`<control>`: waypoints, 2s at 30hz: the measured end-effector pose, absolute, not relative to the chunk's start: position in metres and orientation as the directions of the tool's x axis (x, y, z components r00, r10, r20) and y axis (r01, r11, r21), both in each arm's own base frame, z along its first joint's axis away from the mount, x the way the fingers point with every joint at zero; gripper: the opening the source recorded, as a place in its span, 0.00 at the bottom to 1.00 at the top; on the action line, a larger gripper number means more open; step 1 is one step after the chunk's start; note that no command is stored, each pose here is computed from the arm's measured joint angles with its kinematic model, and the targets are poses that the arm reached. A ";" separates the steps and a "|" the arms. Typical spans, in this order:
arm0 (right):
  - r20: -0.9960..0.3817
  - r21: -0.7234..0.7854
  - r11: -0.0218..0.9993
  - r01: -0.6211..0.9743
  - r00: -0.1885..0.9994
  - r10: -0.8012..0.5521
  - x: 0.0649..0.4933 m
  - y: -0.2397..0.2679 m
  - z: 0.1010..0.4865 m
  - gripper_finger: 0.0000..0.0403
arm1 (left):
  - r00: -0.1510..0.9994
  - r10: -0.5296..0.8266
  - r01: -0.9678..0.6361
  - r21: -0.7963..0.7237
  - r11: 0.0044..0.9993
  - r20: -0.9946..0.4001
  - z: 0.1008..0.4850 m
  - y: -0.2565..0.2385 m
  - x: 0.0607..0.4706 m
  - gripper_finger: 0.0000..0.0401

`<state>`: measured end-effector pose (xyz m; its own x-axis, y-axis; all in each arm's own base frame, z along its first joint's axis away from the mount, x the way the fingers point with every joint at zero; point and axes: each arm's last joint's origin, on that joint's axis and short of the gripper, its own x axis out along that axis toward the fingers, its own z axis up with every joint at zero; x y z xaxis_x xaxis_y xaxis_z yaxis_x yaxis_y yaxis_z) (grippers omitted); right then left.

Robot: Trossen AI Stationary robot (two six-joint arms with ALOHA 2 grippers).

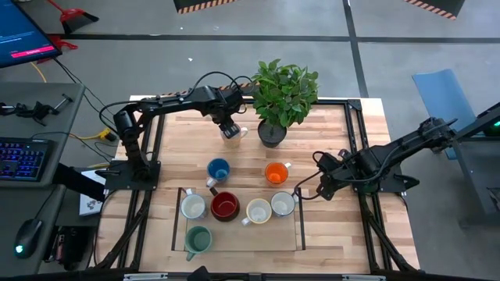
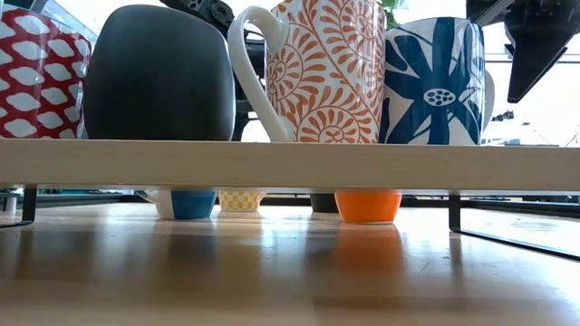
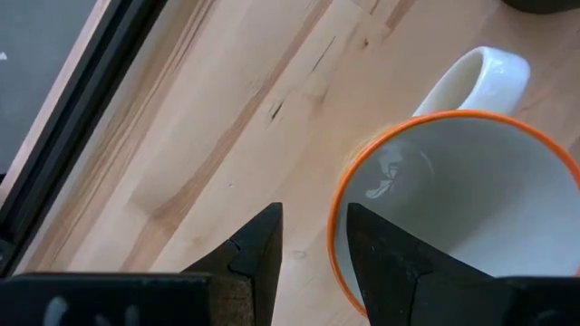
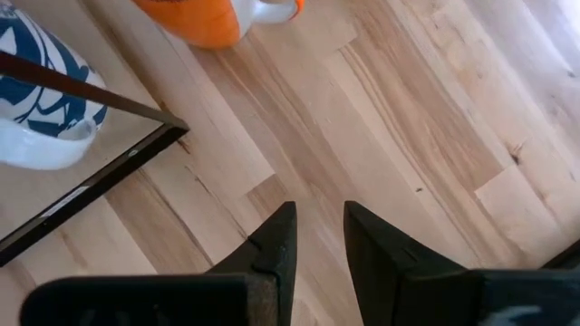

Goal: Place coffee mugs
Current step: Put the white-yellow pattern mug on the shelf

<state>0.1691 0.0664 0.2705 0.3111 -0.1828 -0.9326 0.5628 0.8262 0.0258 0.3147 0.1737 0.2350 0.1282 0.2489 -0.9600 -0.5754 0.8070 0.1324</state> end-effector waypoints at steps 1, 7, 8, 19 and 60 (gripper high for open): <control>-0.934 0.028 0.827 0.562 0.309 -0.178 0.169 0.067 0.270 0.18 | 0.123 0.245 -0.575 0.132 0.808 -0.962 0.233 0.174 0.315 0.28; -0.938 0.037 0.828 0.559 0.306 -0.164 0.169 0.067 0.270 0.18 | 0.088 0.222 -0.569 0.133 0.812 -0.971 0.218 0.176 0.320 0.28; -0.938 0.037 0.829 0.559 0.306 -0.164 0.169 0.067 0.270 0.18 | 0.091 0.218 -0.568 0.129 0.813 -0.972 0.217 0.176 0.321 0.28; -0.938 0.035 0.830 0.557 0.304 -0.164 0.169 0.067 0.270 0.18 | 0.059 0.177 -0.545 0.117 0.830 -0.982 0.198 0.178 0.327 0.28; -0.921 0.135 0.815 0.564 0.375 -0.108 0.176 0.071 0.273 0.18 | 0.343 0.205 -0.465 0.024 0.885 -0.917 0.407 0.038 0.254 0.02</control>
